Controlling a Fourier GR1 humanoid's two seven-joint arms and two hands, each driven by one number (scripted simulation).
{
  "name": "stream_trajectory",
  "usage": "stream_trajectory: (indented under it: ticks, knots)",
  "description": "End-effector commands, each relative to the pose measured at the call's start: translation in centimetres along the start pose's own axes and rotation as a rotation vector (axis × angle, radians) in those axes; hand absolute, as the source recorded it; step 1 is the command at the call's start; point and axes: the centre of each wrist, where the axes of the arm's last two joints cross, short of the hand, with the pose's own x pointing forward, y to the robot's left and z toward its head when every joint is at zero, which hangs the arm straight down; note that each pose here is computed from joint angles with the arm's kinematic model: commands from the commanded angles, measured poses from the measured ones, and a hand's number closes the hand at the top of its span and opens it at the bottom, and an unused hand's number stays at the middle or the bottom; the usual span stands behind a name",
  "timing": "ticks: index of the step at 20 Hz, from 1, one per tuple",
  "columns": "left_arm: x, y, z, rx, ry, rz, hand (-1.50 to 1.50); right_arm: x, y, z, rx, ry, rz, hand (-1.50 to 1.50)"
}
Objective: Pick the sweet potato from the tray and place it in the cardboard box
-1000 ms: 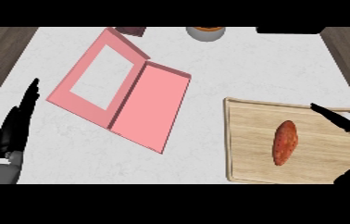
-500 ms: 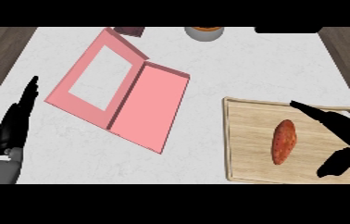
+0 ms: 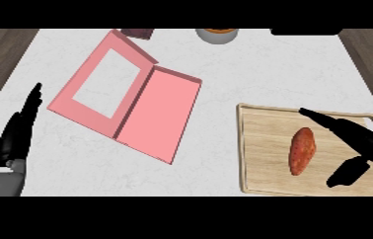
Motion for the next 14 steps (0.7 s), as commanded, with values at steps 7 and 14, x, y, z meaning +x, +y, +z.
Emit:
stream_trajectory:
  ticks: [7, 14]
  knots:
    - [0.6, 0.6, 0.9, 0.016, 0.0, -0.015, 0.0, 2.5, 1.0, 0.3, -0.022, -0.129, -0.021, -1.5]
    - [1.3, 1.9, 0.3, 0.013, -0.001, -0.017, 0.0, 3.5, 2.0, 0.6, 0.058, -0.028, 0.054, -1.5]
